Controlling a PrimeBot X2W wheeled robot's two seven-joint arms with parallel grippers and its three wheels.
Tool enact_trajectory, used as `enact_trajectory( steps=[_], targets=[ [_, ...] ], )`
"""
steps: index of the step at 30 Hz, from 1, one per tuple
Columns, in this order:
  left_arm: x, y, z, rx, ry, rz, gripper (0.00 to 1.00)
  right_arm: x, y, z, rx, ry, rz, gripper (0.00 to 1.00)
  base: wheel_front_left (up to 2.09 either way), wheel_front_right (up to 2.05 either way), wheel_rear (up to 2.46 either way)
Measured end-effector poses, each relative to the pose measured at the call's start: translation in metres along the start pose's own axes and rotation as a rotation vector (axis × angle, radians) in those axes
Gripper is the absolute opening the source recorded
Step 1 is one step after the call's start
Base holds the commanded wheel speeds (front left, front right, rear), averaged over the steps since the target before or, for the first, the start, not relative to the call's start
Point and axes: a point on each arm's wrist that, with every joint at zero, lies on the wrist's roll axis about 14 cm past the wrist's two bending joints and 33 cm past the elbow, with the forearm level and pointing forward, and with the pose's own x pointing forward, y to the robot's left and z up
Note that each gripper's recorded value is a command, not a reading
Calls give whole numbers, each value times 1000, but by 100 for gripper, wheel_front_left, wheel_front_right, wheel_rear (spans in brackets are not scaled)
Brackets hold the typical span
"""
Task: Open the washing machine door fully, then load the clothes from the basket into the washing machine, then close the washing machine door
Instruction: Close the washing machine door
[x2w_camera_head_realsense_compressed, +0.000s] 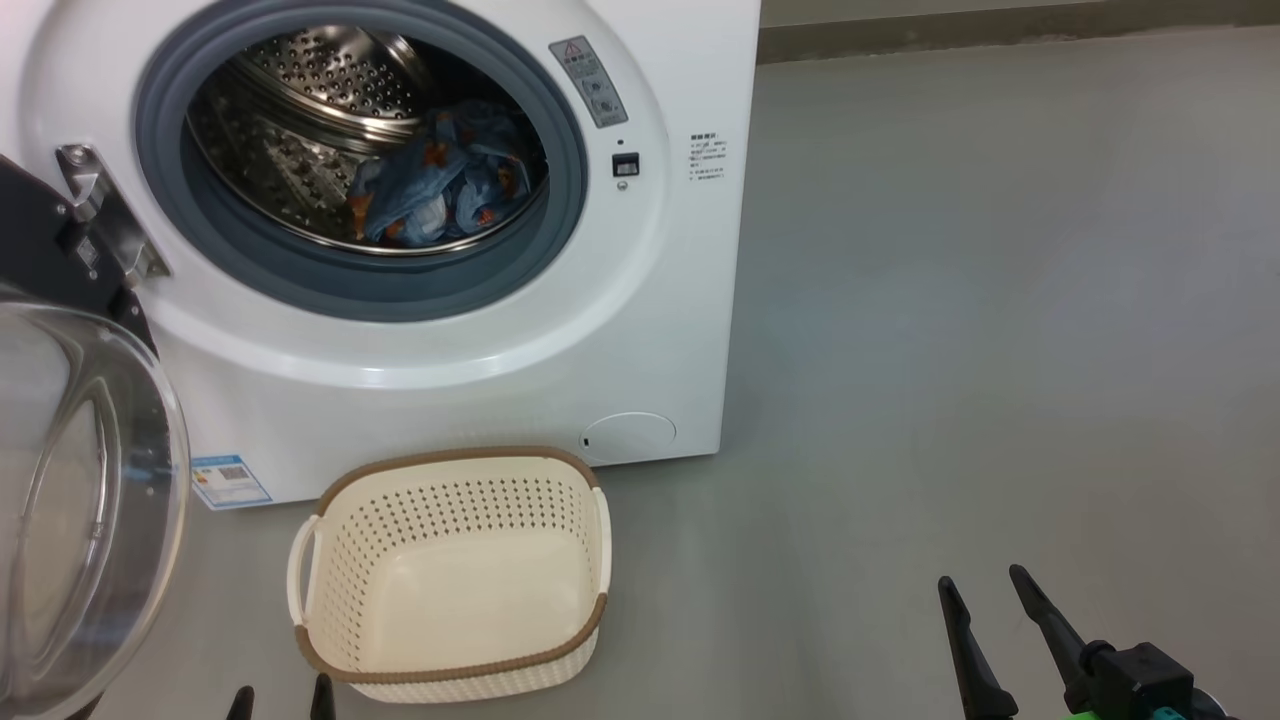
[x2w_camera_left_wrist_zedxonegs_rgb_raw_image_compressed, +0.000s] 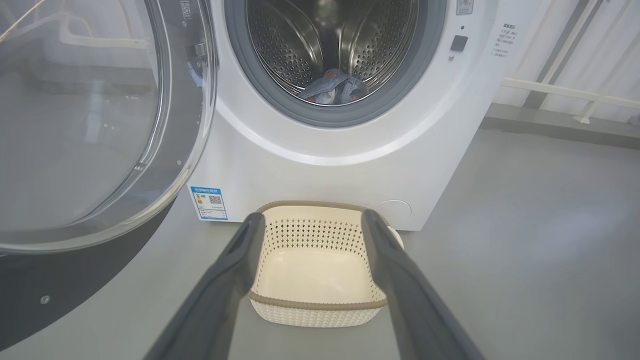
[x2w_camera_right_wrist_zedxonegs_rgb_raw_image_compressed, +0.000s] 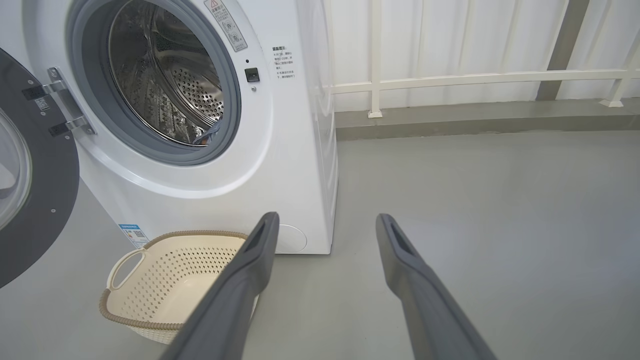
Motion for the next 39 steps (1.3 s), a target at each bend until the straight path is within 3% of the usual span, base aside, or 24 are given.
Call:
enact_trajectory(
  steps=[24,39],
  targets=[
    [-2,2,3,-1,-11,7,100,2,3,1,0,-5,12,100,-10,10,0],
    [-18,28,10,4,-38,97,100,15,28,0,2,-2,92,100,0,0,0]
  ],
)
